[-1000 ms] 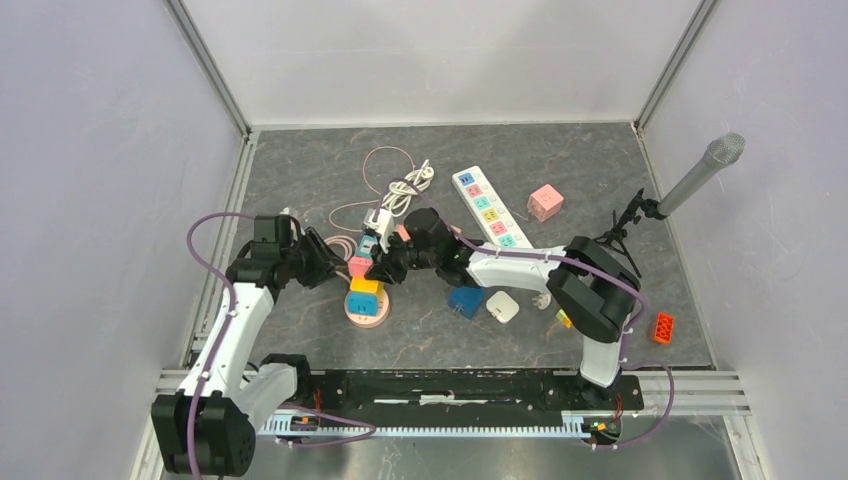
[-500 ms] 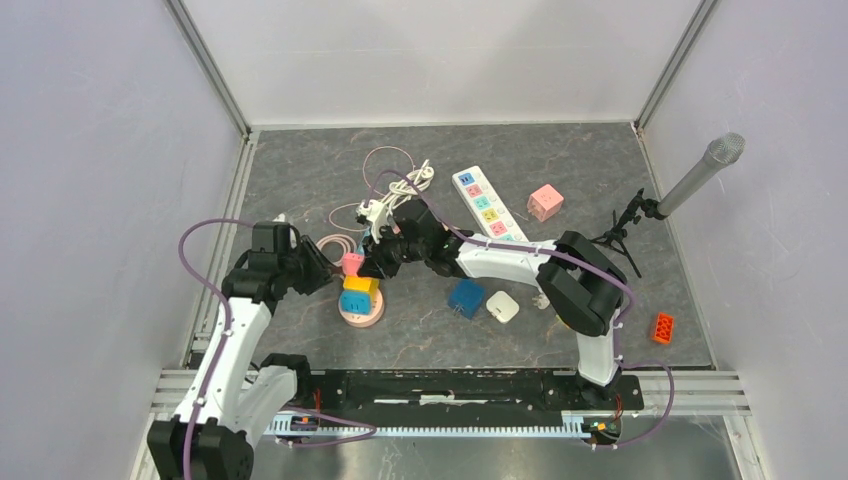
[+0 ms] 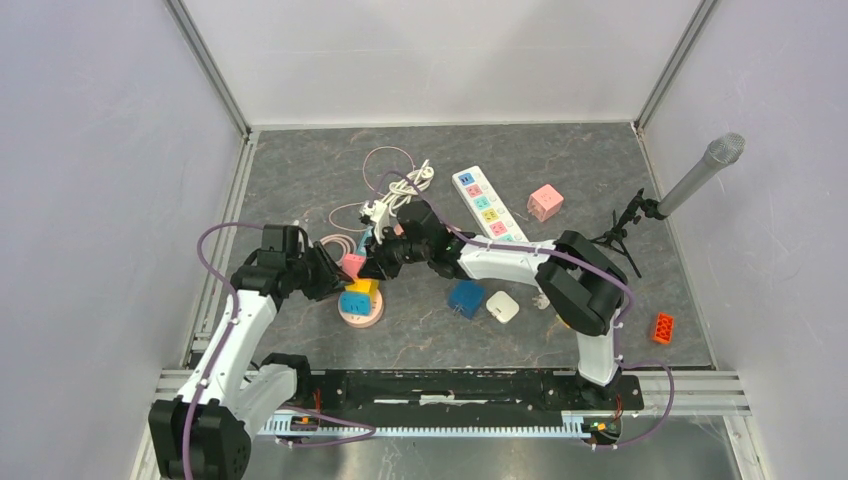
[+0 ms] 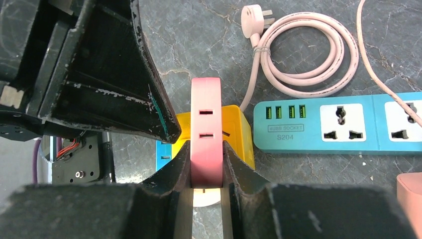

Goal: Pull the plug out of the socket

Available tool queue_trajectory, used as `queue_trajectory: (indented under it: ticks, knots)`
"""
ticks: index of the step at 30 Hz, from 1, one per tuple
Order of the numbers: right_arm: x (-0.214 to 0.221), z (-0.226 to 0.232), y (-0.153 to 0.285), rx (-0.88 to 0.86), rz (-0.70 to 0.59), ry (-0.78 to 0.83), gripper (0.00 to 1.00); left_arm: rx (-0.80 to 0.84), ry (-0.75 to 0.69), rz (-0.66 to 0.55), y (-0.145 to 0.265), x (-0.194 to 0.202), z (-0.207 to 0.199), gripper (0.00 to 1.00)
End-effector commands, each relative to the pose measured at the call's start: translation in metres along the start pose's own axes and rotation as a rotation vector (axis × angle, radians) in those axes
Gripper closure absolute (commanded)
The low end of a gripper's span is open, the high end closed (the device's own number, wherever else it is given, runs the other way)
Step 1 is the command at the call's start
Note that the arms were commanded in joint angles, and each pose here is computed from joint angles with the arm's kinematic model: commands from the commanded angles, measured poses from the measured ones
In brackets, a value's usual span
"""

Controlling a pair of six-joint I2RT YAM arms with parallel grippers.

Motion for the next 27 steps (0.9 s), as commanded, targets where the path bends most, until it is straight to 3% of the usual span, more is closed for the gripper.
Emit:
queue_trajectory:
  ticks: [1, 11, 19, 27]
  knots:
    - [-0.015, 0.012, 0.01, -0.066, -0.086, 0.051, 1.0, -0.044, 0.012, -0.005, -0.006, -0.001, 0.005, 0.62]
    - [-0.028, 0.032, 0.028, -0.142, -0.221, 0.219, 1.0, -0.16, 0.03, 0.04, -0.012, 0.008, 0.015, 0.66]
    - [-0.024, 0.026, 0.026, -0.095, -0.229, 0.151, 1.0, -0.062, 0.014, 0.019, -0.021, 0.006, -0.001, 0.66]
    - [-0.032, 0.03, 0.032, -0.096, -0.267, 0.099, 1.0, -0.092, 0.014, 0.065, -0.031, 0.021, 0.004, 0.7]
Point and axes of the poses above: each gripper's point midway between its finger pads, its own y axis back along the fingers, its own z axis along the line the jaws close on, x = y × z, the point moved 7 cm from there along y, back along the fingers, and after that the axes turned 10 degrees about -y, right-handed, at the moved point
